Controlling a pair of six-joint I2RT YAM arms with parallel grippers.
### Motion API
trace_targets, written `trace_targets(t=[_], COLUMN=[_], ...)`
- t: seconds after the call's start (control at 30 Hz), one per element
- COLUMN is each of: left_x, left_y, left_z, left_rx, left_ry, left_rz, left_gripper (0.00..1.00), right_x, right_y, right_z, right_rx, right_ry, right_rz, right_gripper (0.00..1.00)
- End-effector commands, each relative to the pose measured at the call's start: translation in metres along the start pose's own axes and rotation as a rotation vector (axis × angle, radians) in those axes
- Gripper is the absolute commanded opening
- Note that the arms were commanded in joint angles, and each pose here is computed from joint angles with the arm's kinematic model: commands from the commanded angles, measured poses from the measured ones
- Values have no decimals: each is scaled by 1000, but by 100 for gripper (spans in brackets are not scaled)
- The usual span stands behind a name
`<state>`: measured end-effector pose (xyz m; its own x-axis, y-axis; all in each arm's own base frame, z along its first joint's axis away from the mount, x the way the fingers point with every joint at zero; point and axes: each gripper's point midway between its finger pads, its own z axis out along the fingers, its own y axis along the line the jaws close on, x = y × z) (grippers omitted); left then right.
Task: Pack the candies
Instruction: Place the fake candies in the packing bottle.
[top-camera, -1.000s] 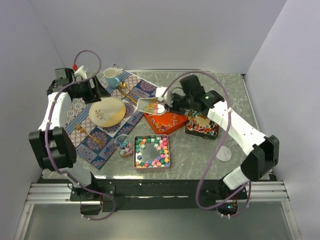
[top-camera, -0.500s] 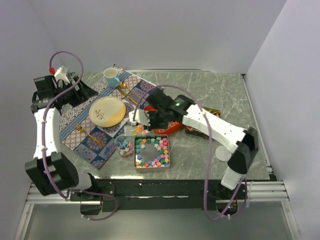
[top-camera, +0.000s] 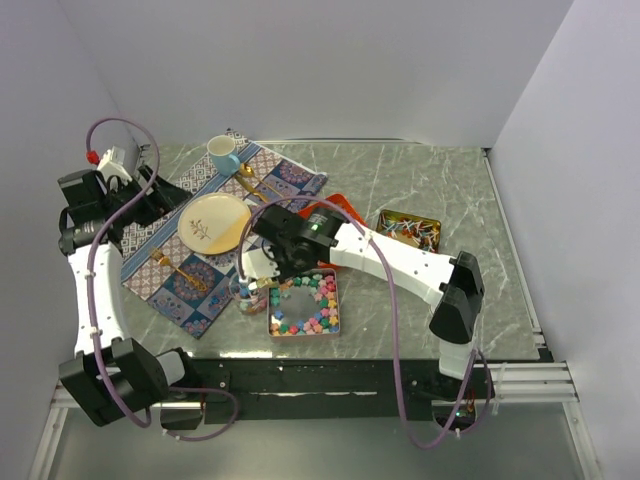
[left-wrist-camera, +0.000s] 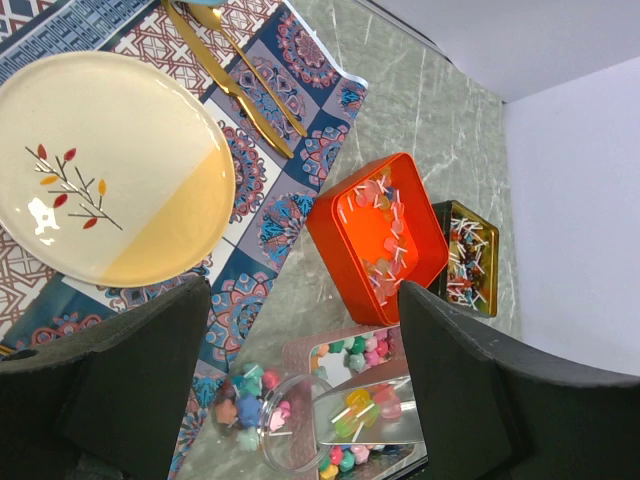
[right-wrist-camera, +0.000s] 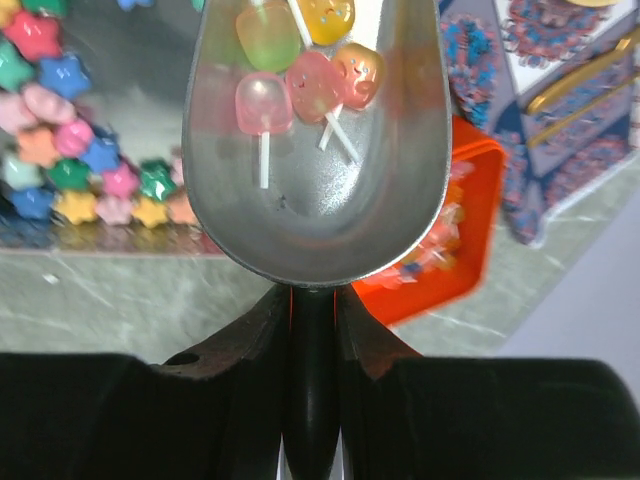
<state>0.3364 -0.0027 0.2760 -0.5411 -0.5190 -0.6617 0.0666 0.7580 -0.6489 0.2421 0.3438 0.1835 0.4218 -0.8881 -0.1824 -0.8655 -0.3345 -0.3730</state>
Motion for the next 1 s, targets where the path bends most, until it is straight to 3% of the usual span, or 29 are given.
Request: trace_targets(t=[0.0,0.37,0.8,0.97], left_x=[-7,-1,3,-11], left_y=[-16,-27,-27,-25], left_z=[-9,-27,-31,-20], left_rx=[56,77,74,92], left_ry=[-56,-106,-124,-110], left_rz=[30,50,25,-19], left_gripper=[82,83,83,83], right_x=[1,3,-3,8], right_y=[-12,-15,-30,-39], right_z=[-27,-29,-51,-73], right_rx=[88,142,284,319], right_ry=[109,335,351,316], right_rz=[-151,-258,-308,-202], right_gripper=[0,0,0,0])
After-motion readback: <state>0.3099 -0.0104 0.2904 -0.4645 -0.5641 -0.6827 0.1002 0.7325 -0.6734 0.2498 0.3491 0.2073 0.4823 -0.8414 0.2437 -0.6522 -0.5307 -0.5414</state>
